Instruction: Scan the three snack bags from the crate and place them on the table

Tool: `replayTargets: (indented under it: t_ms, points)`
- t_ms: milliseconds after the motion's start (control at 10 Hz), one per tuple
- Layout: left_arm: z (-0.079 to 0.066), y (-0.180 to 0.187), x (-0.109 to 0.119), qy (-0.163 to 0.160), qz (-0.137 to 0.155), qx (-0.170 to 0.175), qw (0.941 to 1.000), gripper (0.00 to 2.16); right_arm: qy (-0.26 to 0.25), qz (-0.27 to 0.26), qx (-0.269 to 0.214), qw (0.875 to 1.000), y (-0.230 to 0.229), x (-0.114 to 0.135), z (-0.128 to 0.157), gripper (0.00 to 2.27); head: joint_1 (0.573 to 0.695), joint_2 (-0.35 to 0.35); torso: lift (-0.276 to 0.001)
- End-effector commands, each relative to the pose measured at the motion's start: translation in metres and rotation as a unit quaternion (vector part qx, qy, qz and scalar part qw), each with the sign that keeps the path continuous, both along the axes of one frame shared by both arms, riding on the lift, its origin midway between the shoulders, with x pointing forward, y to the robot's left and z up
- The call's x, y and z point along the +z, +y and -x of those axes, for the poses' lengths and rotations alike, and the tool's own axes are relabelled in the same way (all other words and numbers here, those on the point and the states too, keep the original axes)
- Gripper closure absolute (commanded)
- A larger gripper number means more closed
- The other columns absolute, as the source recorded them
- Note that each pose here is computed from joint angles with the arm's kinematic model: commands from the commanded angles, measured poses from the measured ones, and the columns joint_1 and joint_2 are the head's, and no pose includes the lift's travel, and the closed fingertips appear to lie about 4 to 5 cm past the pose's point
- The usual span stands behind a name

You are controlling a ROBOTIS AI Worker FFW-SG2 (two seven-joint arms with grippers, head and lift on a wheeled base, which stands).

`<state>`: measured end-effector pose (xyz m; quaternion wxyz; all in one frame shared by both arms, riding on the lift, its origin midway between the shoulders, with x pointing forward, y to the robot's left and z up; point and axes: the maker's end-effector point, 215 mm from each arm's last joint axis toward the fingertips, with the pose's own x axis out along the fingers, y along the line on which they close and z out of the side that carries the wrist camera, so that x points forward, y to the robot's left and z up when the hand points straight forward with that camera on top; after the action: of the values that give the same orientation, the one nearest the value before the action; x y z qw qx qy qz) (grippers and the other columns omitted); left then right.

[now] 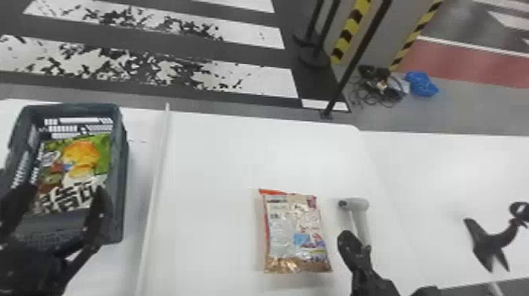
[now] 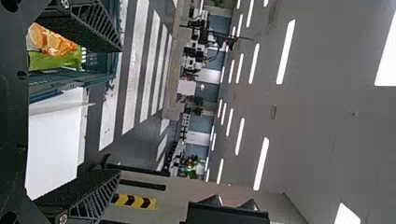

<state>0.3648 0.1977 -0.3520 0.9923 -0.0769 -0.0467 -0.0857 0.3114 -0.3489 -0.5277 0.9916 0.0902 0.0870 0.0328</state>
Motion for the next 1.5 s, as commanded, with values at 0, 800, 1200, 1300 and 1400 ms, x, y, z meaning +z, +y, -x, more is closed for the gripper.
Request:
replayTargets:
  t_ms: [0, 800, 1200, 1300, 1400]
  points:
    - [0.000, -0.002, 0.000, 0.000, 0.000, -0.001, 1.0000, 0.07, -0.012, 0.001, 0.016, 1.000, 0.011, 0.019, -0.011, 2.22, 0.695, -0.258, -0.037]
    - [0.004, 0.008, 0.005, -0.008, -0.005, 0.007, 0.9999, 0.07, 0.009, 0.028, 0.093, 0.995, 0.121, -0.013, -0.056, 2.22, 0.695, -0.041, -0.037]
    - [-0.001, 0.008, 0.004, -0.008, -0.006, 0.006, 0.9999, 0.07, 0.039, 0.039, 0.099, 0.994, 0.121, -0.045, -0.055, 2.22, 0.695, -0.040, -0.037]
    - [-0.002, 0.010, 0.004, -0.008, -0.006, 0.009, 0.9999, 0.07, 0.042, 0.038, 0.102, 0.993, 0.125, -0.050, -0.055, 2.22, 0.695, -0.039, -0.037]
    - [-0.003, 0.011, 0.005, -0.008, -0.006, 0.008, 0.9999, 0.07, 0.045, 0.038, 0.103, 0.993, 0.126, -0.052, -0.055, 2.22, 0.695, -0.033, -0.037]
